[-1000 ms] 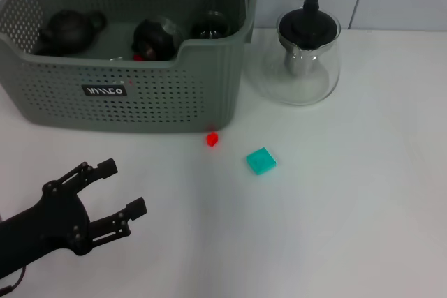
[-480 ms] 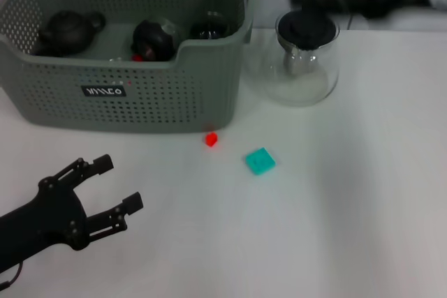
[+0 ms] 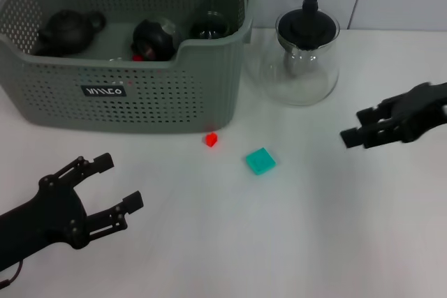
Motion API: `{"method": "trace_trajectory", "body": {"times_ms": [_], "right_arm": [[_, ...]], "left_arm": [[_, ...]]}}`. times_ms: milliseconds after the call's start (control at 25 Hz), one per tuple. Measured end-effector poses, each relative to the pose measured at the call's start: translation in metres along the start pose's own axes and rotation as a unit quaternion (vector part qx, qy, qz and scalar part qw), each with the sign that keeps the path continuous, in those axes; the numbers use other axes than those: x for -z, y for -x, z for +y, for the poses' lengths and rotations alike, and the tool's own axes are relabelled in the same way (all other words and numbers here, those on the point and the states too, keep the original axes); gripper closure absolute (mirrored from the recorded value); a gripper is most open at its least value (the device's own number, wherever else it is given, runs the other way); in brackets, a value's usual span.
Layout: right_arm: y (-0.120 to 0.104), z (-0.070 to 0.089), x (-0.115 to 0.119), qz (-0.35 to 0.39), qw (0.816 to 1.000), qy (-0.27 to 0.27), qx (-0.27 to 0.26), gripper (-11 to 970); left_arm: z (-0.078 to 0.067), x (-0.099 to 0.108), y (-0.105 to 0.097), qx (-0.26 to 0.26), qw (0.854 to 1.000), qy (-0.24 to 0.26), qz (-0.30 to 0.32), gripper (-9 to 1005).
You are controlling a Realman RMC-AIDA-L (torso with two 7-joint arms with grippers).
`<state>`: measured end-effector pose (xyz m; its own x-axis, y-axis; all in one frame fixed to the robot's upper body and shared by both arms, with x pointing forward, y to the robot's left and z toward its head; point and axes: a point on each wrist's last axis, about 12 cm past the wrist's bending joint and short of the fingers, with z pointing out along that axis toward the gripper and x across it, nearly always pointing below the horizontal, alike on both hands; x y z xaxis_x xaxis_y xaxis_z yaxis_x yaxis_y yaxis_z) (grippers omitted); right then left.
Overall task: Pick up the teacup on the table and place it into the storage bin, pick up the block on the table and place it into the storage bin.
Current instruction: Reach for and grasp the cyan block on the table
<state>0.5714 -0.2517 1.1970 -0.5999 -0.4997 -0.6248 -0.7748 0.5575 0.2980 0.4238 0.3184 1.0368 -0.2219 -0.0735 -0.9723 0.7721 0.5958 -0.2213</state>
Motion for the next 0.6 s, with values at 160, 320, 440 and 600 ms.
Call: {"method": "trace_trajectory", "body": {"times_ms": [160, 320, 440, 600], "right_arm": [[0.02, 0.006, -0.038, 0.088, 0.995, -0.021, 0.049, 329], [0.038, 0.014, -0.077, 0.138, 0.985, -0.035, 0.097, 324], [0.049, 0.015, -0.096, 0.128, 0.987, -0.051, 0.083, 321], [0.056, 0.017, -0.117, 0.128, 0.989, -0.067, 0.009, 320]], "left_arm": [[-0.001, 0.0, 0.0, 0.0, 1.0, -0.001, 0.0, 79], [-0.001, 0.001, -0.001, 0.002, 1.0, 0.0, -0.001, 78], [-0.001, 0.001, -0.001, 0.003, 1.0, 0.001, 0.0, 77], [-0.002, 0.002, -0.002, 0.005, 1.0, 0.002, -0.001, 77]]}}
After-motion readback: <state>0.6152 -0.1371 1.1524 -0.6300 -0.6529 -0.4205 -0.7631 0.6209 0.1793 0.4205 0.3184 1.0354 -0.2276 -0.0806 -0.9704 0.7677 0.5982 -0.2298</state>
